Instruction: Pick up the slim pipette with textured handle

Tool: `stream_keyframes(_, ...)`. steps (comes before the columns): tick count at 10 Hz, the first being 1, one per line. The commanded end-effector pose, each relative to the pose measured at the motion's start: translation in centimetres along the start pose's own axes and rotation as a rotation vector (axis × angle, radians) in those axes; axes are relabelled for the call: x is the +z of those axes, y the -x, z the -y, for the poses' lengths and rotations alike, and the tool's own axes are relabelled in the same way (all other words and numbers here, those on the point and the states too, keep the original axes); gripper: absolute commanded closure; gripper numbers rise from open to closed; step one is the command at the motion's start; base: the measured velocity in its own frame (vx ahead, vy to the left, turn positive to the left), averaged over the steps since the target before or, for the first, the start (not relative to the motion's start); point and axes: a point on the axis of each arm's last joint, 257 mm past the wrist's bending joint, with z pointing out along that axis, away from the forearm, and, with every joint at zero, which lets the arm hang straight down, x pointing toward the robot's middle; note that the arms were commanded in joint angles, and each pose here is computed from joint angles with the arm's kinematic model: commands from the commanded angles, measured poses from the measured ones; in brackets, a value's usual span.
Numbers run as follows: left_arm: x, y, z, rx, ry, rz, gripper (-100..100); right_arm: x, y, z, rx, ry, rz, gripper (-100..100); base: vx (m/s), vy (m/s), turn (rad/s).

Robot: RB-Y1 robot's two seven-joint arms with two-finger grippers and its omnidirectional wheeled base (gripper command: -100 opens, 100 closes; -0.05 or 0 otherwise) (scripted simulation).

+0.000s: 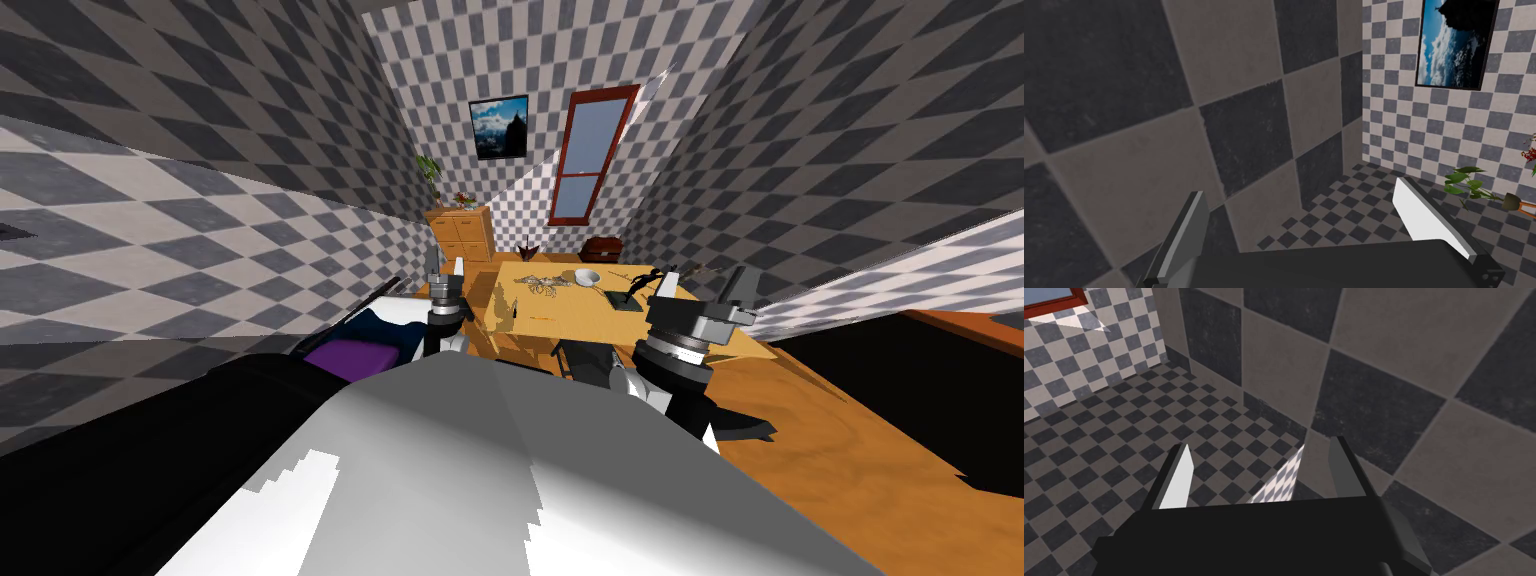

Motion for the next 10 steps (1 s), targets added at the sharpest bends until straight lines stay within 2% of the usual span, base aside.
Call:
stream_keyframes(1, -0.2, -0.1, -0.7, 0.011, 0.025, -0.034, -100, 0.0, 0.0, 0.0, 0.000, 0.000, 0.000, 0, -0.039, 0.008, -0.102)
stream_keyframes(4, -0.7, 0.3, -2.5, 0.028, 0.090, -0.062, -100, 0.0, 0.0, 0.0, 0.000, 0.000, 0.000, 0, -0.084, 0.011, -0.136)
stream_keyframes(7, -1.7, 1.3, -5.3, 0.043, 0.192, -0.067, -100, 0.0, 0.0, 0.0, 0.000, 0.000, 0.000, 0, -0.108, 0.005, -0.197)
stream_keyframes(8, -1.7, 1.3, -5.4, 0.043, 0.196, -0.067, -100, 0.0, 0.0, 0.0, 0.000, 0.000, 0.000, 0, -0.074, 0.006, -0.080)
stream_keyframes(10, -2.8, 2.2, -8.0, 0.051, 0.289, -0.060, -100, 0.0, 0.0, 0.0, 0.000, 0.000, 0.000, 0, -0.067, -0.003, -0.220)
